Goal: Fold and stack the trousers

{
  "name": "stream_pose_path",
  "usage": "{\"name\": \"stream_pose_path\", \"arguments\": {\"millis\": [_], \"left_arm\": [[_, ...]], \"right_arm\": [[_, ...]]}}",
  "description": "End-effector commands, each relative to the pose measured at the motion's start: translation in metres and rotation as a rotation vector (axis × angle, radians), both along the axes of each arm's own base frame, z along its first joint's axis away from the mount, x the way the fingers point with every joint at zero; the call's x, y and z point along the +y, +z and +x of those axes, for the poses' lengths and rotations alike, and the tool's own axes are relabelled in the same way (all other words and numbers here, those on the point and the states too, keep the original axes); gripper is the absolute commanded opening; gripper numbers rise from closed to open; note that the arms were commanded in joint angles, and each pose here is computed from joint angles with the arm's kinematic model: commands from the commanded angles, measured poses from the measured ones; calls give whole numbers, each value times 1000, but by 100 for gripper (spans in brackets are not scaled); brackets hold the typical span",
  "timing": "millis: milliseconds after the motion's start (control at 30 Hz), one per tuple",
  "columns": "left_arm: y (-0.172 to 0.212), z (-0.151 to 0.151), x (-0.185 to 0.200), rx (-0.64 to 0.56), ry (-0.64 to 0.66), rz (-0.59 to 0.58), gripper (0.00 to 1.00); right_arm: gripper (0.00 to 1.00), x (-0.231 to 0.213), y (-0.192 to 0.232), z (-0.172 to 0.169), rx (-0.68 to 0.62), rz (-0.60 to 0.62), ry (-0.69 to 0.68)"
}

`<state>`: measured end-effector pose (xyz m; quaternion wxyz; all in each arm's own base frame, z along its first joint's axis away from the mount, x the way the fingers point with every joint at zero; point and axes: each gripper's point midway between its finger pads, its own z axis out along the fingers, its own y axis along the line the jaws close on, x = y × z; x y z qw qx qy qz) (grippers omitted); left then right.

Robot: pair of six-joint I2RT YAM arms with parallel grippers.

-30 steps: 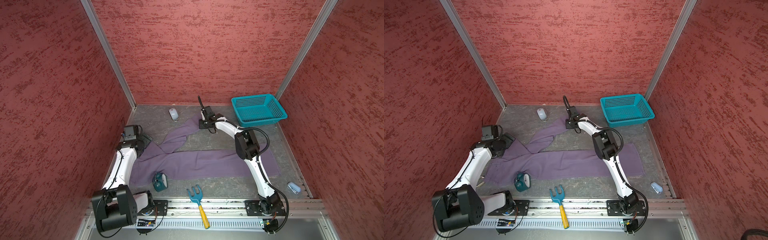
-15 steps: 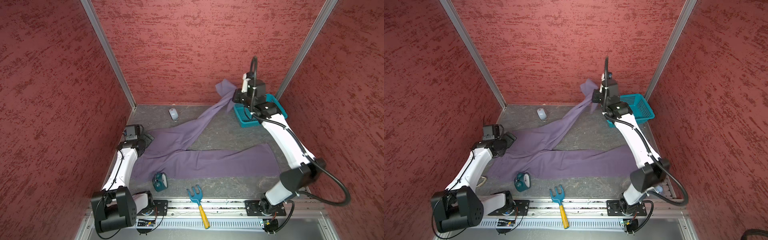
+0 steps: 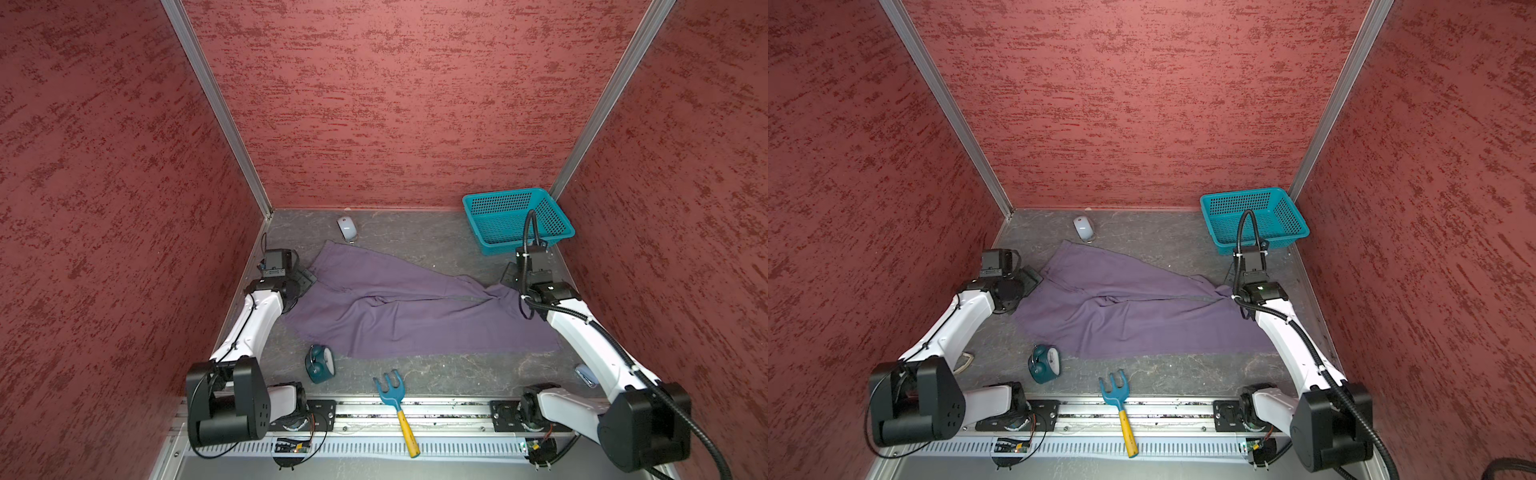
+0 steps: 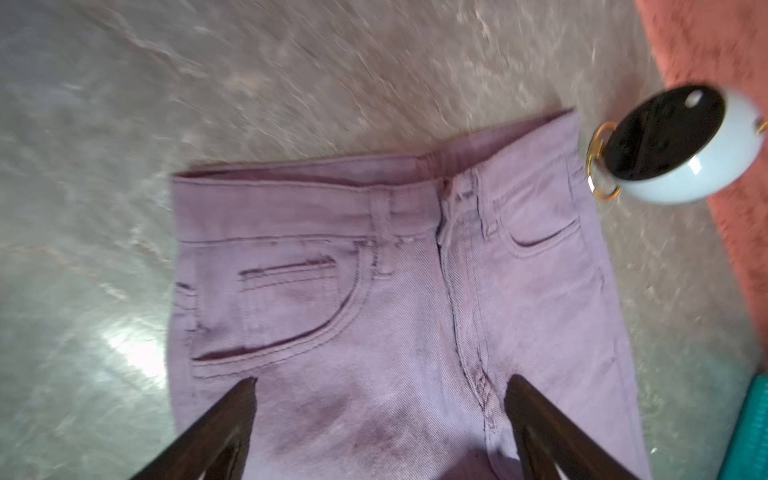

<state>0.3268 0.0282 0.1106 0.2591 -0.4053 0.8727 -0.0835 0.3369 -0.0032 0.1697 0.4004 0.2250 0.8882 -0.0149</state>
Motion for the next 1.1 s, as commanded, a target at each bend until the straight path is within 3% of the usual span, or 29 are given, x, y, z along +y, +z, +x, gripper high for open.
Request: {"name": "stream_pose_path", "arguments": {"millis": [0,67,200,300,367,467,567,733,933,1067], "left_arm": [[17,39,-5,-68,-19,69,96],[11,57,-8,-47,-28,72,96],[-7,96,-9,-6,-56,65,68],[-17,119,-9,22,-71,57,55],[-22,137,-11,24,-98,60,55],[-32,160,-19,27,-156,39,66],[-44,174,-29,24,-212,14,68],[-59,185,-36,16,-280,4,72],[-85,183,-30,126,-276,46,75],[-98,170,-27,209,-264,11,28]], "right_arm": [[0,0,30,15,-116,45,-19],[0,-1,34,18,-118,35,-15],[0,-6,37,23,-127,23,-18],[0,-7,34,24,-119,32,-20],[0,-8,30,24,-112,35,-24],[0,-11,26,24,-101,34,-32],[0,-13,24,23,-91,39,-39],[0,-17,25,25,-94,34,-48],[0,-17,23,31,-91,49,-52],[0,-18,25,32,-89,47,-58]]}}
